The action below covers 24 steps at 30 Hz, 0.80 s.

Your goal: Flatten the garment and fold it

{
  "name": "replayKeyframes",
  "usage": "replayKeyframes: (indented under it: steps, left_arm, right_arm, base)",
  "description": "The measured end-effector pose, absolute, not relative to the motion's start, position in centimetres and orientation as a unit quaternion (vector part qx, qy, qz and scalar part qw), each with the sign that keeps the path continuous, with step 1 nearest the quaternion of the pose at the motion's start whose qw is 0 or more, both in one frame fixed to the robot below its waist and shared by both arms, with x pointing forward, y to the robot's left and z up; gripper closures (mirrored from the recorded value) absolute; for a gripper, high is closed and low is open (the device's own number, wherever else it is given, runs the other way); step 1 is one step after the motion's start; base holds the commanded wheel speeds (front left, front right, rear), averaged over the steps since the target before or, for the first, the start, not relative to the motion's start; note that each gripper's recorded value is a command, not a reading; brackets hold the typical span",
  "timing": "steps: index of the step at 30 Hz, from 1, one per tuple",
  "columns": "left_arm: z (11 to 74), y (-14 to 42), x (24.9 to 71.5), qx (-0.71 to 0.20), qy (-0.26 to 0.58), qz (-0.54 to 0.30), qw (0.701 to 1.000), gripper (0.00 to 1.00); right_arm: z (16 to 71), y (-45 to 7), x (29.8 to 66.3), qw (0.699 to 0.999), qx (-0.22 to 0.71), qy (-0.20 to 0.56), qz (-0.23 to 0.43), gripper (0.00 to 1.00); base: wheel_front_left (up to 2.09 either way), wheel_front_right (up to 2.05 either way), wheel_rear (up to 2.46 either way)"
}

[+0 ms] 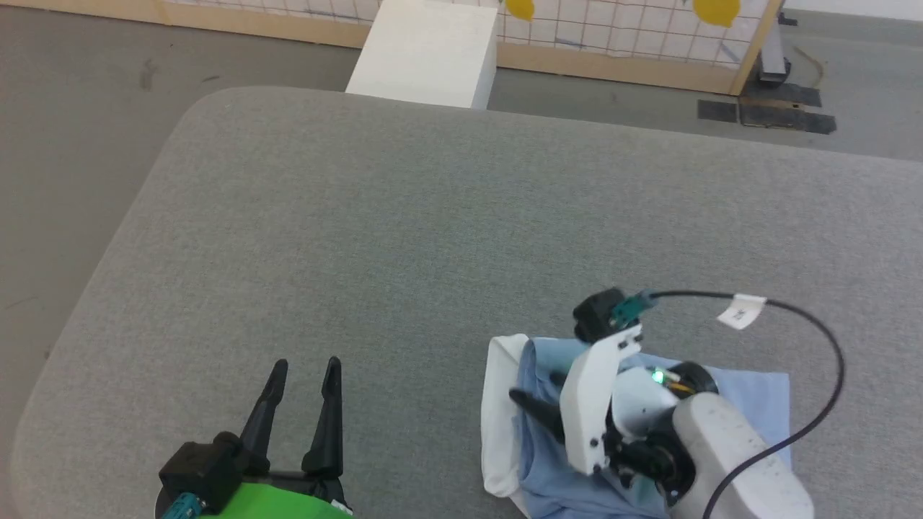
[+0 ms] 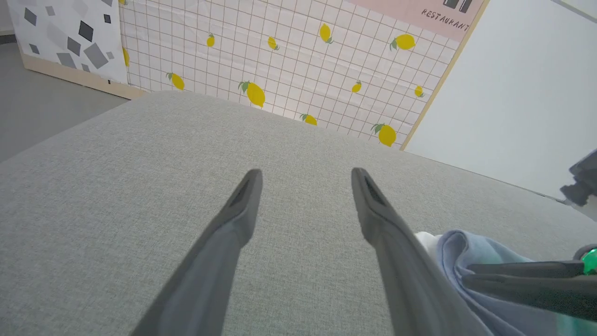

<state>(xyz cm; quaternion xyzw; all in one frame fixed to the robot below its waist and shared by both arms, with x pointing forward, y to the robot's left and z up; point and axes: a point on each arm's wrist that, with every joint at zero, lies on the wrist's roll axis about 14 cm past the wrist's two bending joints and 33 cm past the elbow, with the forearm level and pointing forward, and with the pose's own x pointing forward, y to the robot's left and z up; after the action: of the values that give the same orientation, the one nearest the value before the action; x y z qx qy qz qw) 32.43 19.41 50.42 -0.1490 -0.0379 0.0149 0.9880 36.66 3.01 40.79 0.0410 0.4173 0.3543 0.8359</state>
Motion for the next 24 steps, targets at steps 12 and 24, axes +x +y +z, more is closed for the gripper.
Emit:
replayKeyframes:
  steps: [12, 24]
  left_arm:
    - [50.8, 17.6, 33.8, -0.150, -0.042, -0.020, 0.988, 0.00]
    - [49.7, 16.1, 35.0, -0.149, -0.021, -0.046, 0.988, 0.00]
  right_arm:
    - [48.9, -12.3, 42.3, 0.967, 0.076, 0.197, 0.143, 0.00]
    - [41.3, -18.7, 33.9, 0.927, 0.125, 0.352, 0.034, 0.00]
  base:
    - [0.00, 0.00, 0.00]
    - [0.00, 0.00, 0.00]
